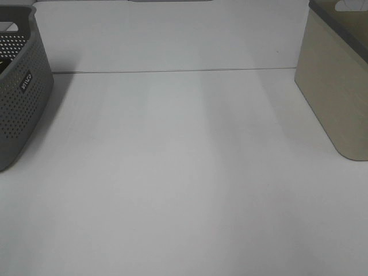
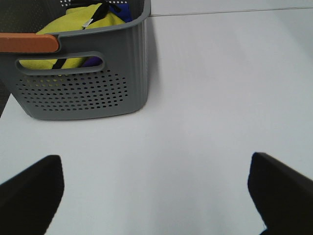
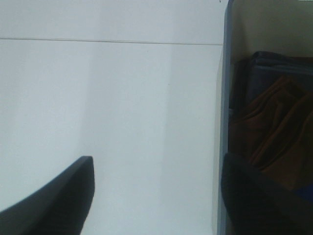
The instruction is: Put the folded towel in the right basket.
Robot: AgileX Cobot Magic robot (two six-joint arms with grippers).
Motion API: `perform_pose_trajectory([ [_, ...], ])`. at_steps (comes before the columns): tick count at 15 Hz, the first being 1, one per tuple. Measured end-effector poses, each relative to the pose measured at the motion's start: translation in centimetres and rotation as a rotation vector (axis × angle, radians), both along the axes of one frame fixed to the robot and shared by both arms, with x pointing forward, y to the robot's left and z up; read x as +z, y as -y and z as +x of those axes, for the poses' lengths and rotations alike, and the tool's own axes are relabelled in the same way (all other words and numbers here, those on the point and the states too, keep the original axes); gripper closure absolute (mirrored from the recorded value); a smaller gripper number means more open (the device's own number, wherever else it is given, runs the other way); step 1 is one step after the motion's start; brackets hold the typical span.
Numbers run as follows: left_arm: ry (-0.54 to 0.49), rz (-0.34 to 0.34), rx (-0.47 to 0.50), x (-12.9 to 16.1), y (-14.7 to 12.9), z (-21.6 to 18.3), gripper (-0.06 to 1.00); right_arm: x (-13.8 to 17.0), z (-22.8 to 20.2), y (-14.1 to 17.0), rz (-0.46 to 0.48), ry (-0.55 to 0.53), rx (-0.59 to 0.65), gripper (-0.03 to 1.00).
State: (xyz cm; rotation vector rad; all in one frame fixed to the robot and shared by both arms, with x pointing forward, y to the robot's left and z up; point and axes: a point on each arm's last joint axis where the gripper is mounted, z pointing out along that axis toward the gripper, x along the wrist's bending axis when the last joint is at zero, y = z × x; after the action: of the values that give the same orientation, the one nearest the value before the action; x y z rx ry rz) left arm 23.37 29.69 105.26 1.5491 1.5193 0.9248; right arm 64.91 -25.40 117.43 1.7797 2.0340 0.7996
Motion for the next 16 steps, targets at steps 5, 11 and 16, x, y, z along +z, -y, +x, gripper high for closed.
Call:
perform_pose_trajectory([
  [5, 0.0, 0.0, 0.0, 0.0, 0.0, 0.0, -0.03, -0.4, -8.0, 1.0, -0.043, -0.098, -0.03, 0.28],
  [11, 0.0, 0.0, 0.0, 0.0, 0.0, 0.0, -0.03, -5.6, -21.2, 2.0, -0.055, -0.246, -0.029, 0.28],
  [16, 0.0, 0.0, 0.0, 0.0, 0.0, 0.0, -0.03, -10.5, -31.2, 2.7, -0.05, -0.223, -0.038, 0.28],
])
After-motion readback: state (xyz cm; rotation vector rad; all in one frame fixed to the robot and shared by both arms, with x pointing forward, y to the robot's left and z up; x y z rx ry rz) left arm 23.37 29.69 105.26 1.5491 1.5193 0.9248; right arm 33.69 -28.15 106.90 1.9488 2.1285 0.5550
